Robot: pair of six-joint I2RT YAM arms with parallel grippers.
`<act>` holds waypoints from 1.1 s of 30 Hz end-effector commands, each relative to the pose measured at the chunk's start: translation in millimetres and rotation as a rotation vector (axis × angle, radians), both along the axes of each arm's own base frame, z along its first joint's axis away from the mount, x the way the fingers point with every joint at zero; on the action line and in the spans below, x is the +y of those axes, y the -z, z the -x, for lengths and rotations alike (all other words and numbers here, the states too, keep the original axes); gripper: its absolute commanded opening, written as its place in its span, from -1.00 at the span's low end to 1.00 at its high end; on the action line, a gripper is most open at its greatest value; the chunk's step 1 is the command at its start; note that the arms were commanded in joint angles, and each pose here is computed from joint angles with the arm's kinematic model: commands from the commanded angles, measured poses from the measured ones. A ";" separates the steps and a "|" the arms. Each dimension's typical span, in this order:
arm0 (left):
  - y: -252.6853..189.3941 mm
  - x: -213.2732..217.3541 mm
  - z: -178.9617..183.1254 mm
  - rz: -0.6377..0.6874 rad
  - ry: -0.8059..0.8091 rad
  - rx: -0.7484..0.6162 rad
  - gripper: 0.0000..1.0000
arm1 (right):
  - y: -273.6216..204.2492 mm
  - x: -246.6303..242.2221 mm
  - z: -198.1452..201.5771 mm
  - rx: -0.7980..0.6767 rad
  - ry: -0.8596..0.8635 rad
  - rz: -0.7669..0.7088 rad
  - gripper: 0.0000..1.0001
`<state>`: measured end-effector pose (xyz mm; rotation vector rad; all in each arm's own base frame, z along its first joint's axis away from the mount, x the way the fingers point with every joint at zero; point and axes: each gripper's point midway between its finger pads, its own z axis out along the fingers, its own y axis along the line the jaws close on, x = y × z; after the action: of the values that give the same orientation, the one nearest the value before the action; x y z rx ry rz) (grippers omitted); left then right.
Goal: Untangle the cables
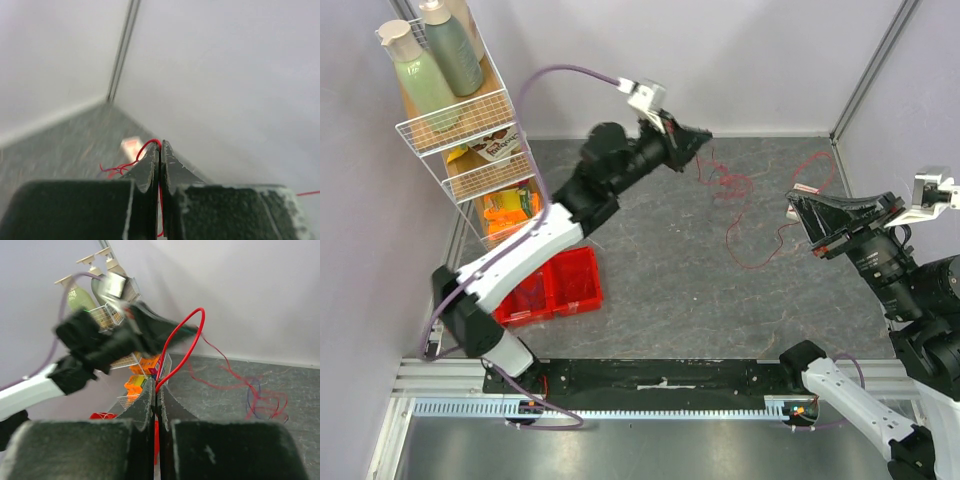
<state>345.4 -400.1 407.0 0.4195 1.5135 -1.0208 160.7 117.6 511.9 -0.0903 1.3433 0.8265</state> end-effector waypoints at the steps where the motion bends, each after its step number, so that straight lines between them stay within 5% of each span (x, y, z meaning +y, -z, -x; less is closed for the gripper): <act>1: -25.0 18.8 -4.0 0.042 0.048 0.072 -0.97 | -3.1 -8.7 3.3 -0.017 0.035 -0.002 -1.00; 4: 41.9 1.6 -19.8 0.006 0.271 0.465 -0.96 | -1.9 -10.1 6.0 -0.014 0.035 -0.002 -1.00; 6: 41.1 -10.2 -9.7 0.012 0.375 0.508 -0.96 | -2.3 -13.4 8.7 -0.012 0.044 -0.002 -1.00; 13: -33.8 -19.1 32.4 0.063 0.469 0.260 -0.96 | 30.4 -12.2 3.1 0.084 0.052 0.039 -1.00; 19: -57.4 -5.9 57.7 0.000 0.425 0.109 -0.97 | 168.8 16.5 -15.5 0.411 -0.025 0.088 -0.80; 25: -81.8 9.6 75.5 0.018 0.431 0.032 -0.97 | 271.4 56.4 -9.3 0.628 -0.220 0.069 -0.98; 27: -88.9 11.8 81.9 0.018 0.453 0.001 -0.97 | 285.6 63.7 -8.7 0.657 -0.263 0.101 -0.75; 31: -85.2 16.5 83.0 -0.041 0.446 -0.013 -0.97 | 297.4 47.8 -13.1 0.702 -0.198 0.296 0.41; 33: -75.3 20.3 80.6 -0.078 0.431 0.000 -0.97 | 290.8 30.0 -21.2 0.697 -0.103 0.380 0.55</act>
<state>266.2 -386.1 492.4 0.7441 1.4820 -1.3690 170.9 164.9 184.2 -0.0795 2.2231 0.8713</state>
